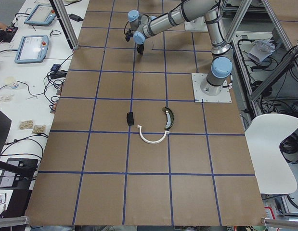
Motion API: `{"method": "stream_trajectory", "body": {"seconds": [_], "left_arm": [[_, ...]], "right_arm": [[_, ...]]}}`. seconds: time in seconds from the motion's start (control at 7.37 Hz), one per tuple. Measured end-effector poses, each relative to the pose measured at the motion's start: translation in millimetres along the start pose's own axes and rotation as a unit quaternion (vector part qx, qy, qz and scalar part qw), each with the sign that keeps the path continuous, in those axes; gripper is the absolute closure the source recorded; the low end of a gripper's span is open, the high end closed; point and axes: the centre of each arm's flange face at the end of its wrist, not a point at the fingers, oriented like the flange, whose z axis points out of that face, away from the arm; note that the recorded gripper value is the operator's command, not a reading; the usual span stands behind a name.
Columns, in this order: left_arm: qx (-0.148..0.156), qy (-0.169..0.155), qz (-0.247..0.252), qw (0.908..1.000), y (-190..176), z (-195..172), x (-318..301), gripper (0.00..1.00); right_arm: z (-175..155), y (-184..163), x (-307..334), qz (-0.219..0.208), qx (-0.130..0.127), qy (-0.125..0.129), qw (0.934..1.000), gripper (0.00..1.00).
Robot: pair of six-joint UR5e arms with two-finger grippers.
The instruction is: Place bearing gear from tray to pile
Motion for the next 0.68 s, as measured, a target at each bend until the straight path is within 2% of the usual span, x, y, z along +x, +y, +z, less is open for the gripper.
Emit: {"method": "stream_trajectory", "body": {"seconds": [0.27,0.41,0.68], "left_arm": [[0.000,-0.001,0.004,1.0000,2.2,-2.9,3.3,1.00],[0.007,0.000,0.004,1.0000,2.6,-12.5,3.0,1.00],[0.013,-0.005,-0.009,0.9999,-3.2,-45.1,-15.5,1.00]], "right_arm": [[-102.7,-45.2,-75.5,0.055,0.003,-0.002,0.9985,0.84],[-149.6,-76.0,-133.9,0.082,0.000,-0.007,0.9966,0.84],[-203.2,-141.4,-259.2,0.145,-0.003,-0.026,0.9891,0.83]]}}
